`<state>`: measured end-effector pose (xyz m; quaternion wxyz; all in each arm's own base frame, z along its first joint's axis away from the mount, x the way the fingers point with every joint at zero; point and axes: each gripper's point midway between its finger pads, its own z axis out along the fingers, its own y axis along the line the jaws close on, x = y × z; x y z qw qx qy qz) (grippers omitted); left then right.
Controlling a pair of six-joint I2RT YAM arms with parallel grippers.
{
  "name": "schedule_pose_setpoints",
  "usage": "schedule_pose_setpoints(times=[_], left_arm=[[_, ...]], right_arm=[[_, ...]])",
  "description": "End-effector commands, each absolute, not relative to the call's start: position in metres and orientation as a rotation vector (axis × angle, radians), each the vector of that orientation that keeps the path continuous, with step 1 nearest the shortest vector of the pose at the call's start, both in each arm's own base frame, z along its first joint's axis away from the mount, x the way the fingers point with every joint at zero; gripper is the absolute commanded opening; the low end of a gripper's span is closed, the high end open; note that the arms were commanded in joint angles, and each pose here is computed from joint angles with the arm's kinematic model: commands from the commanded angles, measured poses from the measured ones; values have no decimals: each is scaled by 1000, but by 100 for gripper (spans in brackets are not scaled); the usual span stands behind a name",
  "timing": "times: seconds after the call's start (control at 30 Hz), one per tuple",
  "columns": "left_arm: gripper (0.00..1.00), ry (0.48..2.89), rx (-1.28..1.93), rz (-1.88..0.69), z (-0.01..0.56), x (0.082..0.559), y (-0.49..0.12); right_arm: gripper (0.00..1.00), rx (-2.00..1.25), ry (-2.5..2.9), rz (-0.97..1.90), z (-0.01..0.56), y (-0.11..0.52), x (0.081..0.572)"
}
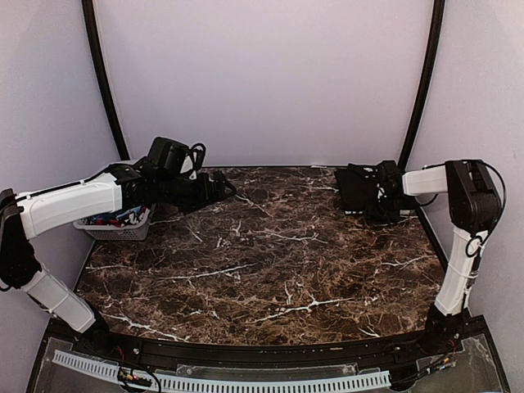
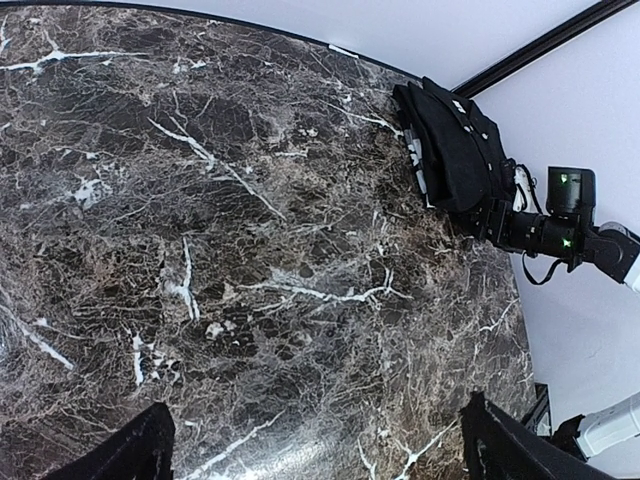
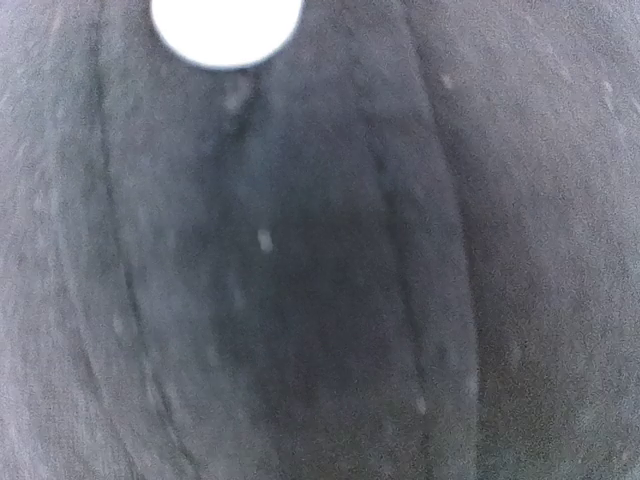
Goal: Fold and stack the long sleeve shirts
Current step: Move the square-folded shirt to the corner of the board, then reset both arms
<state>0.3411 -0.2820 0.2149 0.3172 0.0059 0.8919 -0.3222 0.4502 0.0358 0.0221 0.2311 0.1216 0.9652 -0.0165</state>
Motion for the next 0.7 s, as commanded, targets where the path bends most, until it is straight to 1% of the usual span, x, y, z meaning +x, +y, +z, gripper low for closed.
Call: schedule_pose_setpoints(times=[0.0,0.17,0.33,0.5,0.67], left_arm=[[99,2334,22,-820,222,345,-278],[99,2331,28,-808,222,346,-277],[99,2328,40,-800,223,348,-276],[99,2323,52,-785,225,349,-274],[99,2318,63,-783,224,348,-274]], right_arm=[[69,345,2716,10,15,38,424],[72,343,2701,67,27,46,410],[80,312,2672,93,46,59,395],[89,223,2595,159,78,92,381],[92,115,2477,263,124,136,367]])
